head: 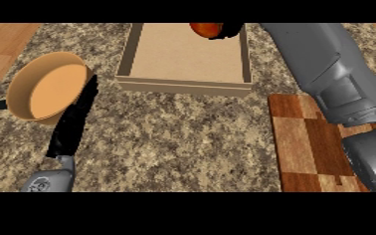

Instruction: Pick the tomato from the cutting board and place it in the cardboard box

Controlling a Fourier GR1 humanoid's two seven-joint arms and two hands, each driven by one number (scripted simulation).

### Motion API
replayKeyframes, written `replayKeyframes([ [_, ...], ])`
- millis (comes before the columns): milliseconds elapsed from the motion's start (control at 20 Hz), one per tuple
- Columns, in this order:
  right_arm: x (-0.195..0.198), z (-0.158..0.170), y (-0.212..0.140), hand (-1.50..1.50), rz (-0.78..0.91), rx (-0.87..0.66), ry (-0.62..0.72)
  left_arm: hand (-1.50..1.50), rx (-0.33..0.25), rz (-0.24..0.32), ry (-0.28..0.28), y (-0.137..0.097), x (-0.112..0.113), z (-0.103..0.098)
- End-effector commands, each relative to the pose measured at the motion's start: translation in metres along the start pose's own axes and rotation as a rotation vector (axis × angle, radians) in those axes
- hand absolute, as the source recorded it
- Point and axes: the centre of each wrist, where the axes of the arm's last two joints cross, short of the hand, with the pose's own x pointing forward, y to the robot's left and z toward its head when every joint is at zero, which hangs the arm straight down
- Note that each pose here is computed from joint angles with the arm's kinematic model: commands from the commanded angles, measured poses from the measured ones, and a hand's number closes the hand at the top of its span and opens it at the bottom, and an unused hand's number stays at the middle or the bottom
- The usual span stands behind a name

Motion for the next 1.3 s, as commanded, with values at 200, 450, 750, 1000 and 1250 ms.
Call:
replayKeyframes([
  [200, 0.011, -0.037, 0.043, 1.50, 0.021, 0.119, 0.037, 0.00, 0.000, 0.005, 0.001, 0.008, 0.006, -0.004],
  [450, 0.004, -0.045, 0.089, -1.50, -0.024, 0.155, 0.132, 0.00, 0.010, -0.008, -0.003, 0.001, 0.010, -0.005],
  [750, -0.004, -0.041, 0.111, -1.50, -0.082, 0.134, 0.136, 0.00, -0.019, -0.002, -0.006, -0.001, 0.006, -0.001],
  [1000, -0.011, -0.034, 0.116, -1.50, -0.290, -0.018, 0.121, 0.00, -0.017, 0.004, -0.004, -0.005, 0.001, 0.003],
  [1250, -0.011, -0.027, 0.081, -1.50, -0.474, -0.185, 0.127, 0.00, -0.009, 0.010, -0.009, -0.007, -0.003, 0.003],
])
